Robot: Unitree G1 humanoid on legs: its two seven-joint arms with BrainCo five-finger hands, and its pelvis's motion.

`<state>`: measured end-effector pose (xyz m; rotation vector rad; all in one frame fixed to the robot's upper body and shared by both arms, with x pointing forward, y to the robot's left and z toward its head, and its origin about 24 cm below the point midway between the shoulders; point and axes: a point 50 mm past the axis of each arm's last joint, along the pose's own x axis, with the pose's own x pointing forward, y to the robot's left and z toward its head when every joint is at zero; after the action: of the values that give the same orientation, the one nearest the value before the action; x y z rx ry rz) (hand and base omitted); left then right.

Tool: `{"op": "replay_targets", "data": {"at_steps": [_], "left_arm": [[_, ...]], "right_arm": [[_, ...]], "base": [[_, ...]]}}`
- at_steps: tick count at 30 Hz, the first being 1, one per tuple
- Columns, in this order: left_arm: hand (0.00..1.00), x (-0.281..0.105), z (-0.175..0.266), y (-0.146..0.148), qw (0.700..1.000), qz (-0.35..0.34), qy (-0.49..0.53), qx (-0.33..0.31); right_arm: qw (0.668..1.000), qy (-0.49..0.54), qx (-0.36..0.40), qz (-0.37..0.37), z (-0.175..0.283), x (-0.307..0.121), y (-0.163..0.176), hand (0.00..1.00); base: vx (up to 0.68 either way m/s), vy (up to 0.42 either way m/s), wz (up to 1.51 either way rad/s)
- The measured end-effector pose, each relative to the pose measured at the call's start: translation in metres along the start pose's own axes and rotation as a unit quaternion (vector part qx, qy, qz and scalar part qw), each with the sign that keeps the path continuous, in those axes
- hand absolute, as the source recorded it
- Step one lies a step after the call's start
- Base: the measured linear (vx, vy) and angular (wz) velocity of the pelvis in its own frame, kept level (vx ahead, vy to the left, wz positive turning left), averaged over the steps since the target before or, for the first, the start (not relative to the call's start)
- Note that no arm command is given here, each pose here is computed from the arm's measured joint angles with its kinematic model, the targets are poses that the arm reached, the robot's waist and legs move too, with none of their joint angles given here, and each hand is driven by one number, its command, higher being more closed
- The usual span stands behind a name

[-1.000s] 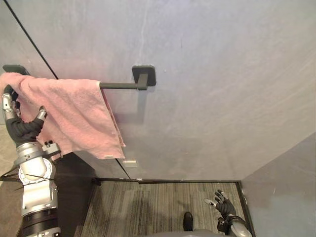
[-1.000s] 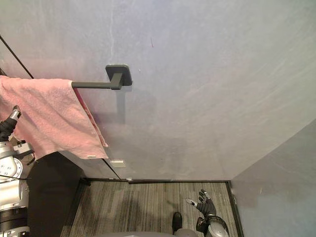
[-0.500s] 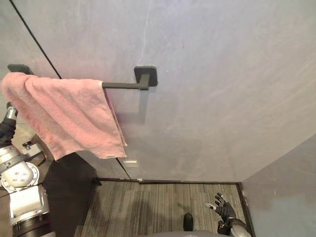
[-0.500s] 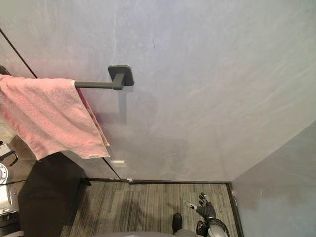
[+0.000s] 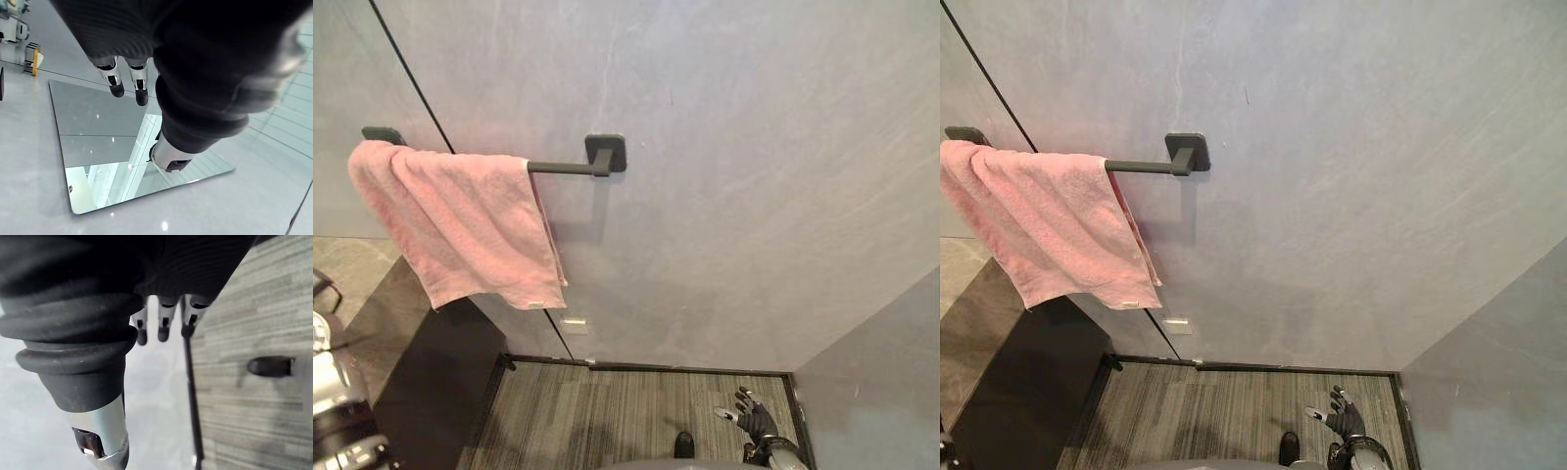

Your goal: Organize washtable

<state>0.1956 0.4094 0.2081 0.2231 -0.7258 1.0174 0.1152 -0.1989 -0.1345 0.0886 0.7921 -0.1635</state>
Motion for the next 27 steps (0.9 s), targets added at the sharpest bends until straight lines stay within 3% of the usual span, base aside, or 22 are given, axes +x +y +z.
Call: {"op": "replay_targets", "data": {"at_steps": [15, 20, 27], "left_arm": [[0.00, 0.038, 0.005, -0.050, 0.995, -0.078, 0.020, -0.058], [0.00, 0.043, 0.006, -0.057, 0.993, -0.067, 0.027, -0.094], [0.00, 0.031, -0.008, -0.063, 0.991, -0.075, 0.060, -0.094]], "right_arm": [[1.000, -0.004, 0.022, 0.010, 0.005, 0.002, 0.002, 0.00], [1.000, -0.009, 0.025, 0.013, 0.009, 0.005, 0.006, 0.00], [0.999, -0.018, 0.037, 0.018, 0.014, 0.007, 0.011, 0.00]], "base": [[0.04, 0.036, -0.04], [0.04, 0.043, -0.05], [-0.01, 0.020, 0.00]]}}
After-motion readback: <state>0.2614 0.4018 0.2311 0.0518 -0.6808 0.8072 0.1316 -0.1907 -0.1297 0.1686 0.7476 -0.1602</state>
